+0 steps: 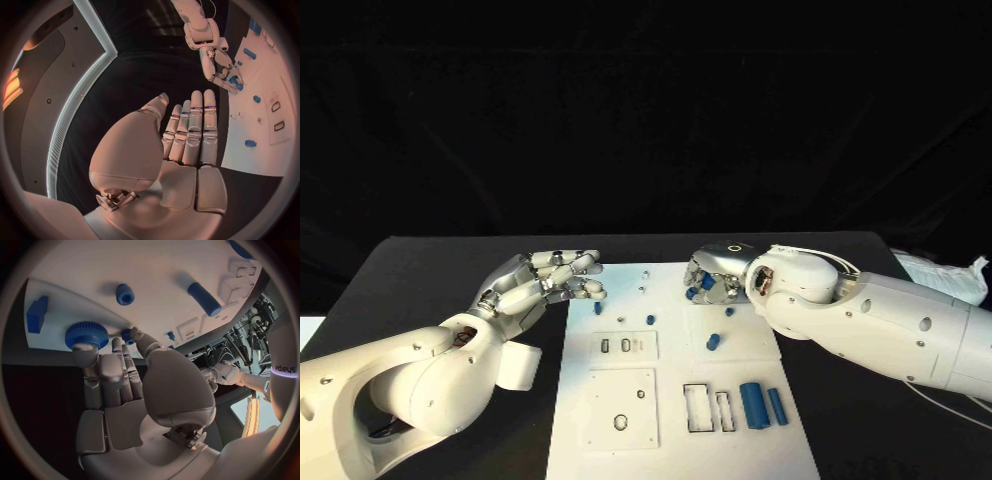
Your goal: Assemble the parts on the task board
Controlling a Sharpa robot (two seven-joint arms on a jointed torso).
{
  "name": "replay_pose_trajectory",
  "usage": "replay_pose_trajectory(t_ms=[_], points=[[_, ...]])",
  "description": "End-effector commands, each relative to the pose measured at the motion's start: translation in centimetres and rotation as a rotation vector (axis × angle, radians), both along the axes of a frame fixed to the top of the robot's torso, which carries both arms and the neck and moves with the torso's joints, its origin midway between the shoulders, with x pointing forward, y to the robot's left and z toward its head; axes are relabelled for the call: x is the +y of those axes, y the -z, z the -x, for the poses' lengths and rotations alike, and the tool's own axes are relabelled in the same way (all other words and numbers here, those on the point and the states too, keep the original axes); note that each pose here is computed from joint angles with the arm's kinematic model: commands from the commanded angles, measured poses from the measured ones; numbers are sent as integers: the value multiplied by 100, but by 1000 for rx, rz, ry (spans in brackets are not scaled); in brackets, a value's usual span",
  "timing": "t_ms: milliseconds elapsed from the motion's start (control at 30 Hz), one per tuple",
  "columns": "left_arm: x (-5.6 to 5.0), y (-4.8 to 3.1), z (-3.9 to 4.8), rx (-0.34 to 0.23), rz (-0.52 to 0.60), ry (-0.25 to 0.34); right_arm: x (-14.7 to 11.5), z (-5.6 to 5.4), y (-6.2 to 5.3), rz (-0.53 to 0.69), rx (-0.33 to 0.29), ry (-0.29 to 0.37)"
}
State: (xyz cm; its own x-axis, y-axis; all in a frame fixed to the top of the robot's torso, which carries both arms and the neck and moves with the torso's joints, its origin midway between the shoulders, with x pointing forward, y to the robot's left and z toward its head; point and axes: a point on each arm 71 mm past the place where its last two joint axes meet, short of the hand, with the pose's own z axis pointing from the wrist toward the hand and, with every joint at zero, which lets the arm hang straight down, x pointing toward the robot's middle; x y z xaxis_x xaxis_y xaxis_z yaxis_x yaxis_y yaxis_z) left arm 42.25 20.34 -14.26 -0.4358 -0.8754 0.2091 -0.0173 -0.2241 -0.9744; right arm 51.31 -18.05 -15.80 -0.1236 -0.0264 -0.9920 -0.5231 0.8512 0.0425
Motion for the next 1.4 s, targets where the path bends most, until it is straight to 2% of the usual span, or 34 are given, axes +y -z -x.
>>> replay_pose_trajectory(t_ms=[33, 333, 567, 733, 967, 1400], points=[[-18, -12, -1, -7, -1, 4, 2, -7, 19, 40, 4, 4], [-24, -10, -1, -4, -1, 8, 27, 0, -4, 9, -20, -17], [-22, -6, -5, -1, -1, 13, 54, 40, -142, -125, -140, -26], [-17, -4, -8, -1, -2, 11, 87, 50, -215, -192, -187, -16], [-27, -3, -9, 1, -2, 13, 185, -14, -216, -207, -188, 2], [-44, -1, -9, 4, -1, 19, 462, -95, -171, -200, -164, -17]])
